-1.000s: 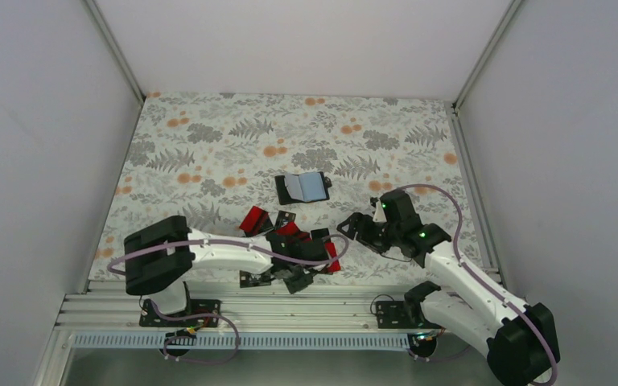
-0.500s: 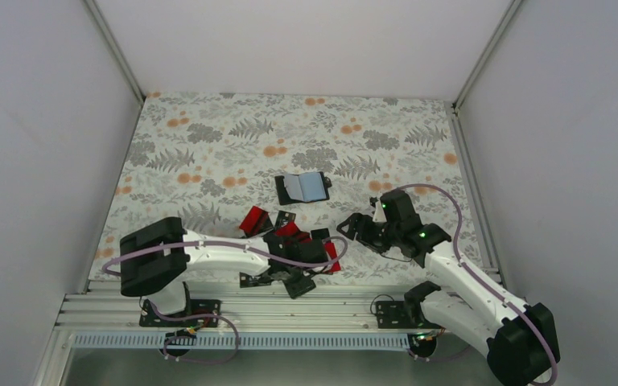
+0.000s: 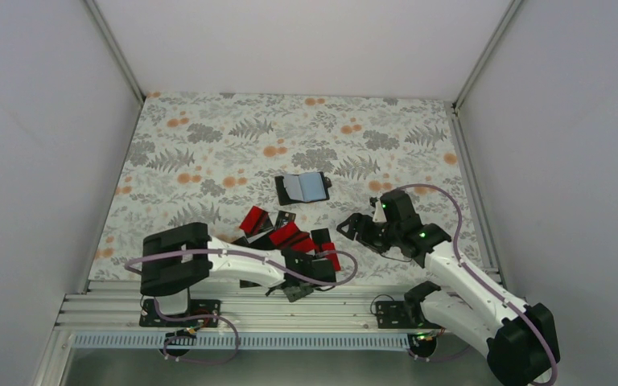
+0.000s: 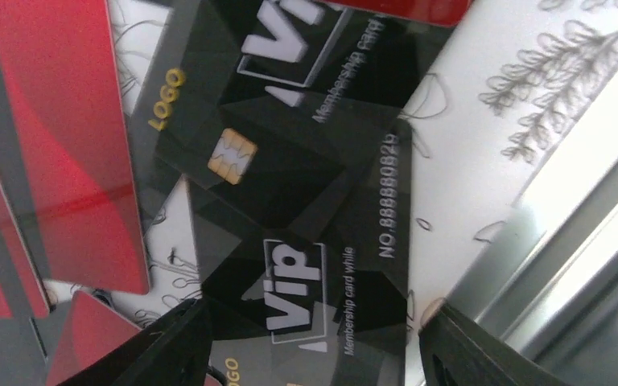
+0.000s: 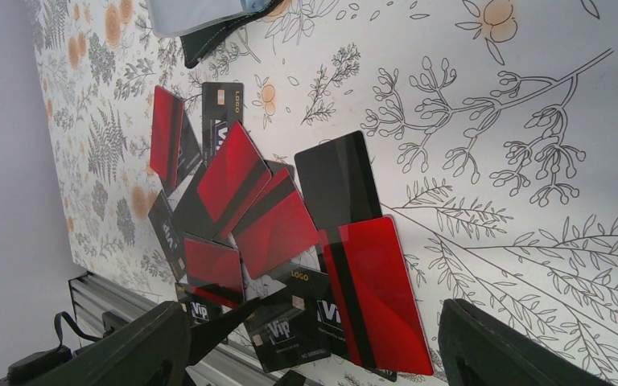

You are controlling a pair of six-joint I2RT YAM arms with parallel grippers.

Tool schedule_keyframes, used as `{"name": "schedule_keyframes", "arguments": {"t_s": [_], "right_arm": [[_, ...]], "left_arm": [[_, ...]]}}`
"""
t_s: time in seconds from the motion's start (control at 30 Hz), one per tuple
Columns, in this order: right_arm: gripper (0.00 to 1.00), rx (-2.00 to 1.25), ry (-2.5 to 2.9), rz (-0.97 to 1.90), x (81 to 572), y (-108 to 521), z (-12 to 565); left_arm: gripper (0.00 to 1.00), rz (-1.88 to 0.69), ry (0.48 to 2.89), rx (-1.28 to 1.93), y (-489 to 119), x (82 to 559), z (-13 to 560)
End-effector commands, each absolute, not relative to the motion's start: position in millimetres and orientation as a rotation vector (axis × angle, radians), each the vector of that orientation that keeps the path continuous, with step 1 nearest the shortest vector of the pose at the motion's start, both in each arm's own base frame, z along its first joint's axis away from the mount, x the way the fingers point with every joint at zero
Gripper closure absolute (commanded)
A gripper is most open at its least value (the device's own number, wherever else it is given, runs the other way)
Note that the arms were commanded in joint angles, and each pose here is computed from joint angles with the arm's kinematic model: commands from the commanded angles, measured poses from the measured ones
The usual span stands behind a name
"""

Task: Put the credit cards into the card holder

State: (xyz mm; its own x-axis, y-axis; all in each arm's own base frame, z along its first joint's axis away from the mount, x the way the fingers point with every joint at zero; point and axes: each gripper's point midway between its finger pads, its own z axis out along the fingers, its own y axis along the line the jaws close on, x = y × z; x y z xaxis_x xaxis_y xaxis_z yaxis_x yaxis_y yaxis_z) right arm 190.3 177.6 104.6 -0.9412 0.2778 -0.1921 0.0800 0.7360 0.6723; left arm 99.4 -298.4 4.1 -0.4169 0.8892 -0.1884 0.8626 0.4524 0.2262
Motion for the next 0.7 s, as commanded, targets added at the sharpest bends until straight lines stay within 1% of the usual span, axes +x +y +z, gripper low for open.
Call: {"name": "schedule_keyframes", "arguments": {"t_s": [0.0,0.03,0.1,0.2,0.37,0.5,0.67], "right_arm": [[0.21,0.252,2.663,1.023,184,179,104],[0.21,0.253,2.663,1.021,184,179,104],[0.21,0.255,2.665,1.021,184,179,103],[0.21,0.255,2.665,1.022,184,179,103],[0.22,0.253,2.662,1.026,185,179,105],[0.22,0.255,2.662,1.025,185,179,105],[0.22,0.255,2.663,1.025,185,179,104]], "left_arm": [[0.45,0.284,2.432,1.489,-283,102,-7],[0.50,0.287,2.428,1.493,-283,101,-7],[0.57,0.297,2.419,1.497,-283,99,-8],[0.63,0.306,2.416,1.505,-282,97,-8],[0.68,0.239,2.417,1.534,-290,91,-2],[0.70,0.150,2.412,1.551,-301,86,9],[0.74,0.052,2.414,1.539,-308,88,21]]}}
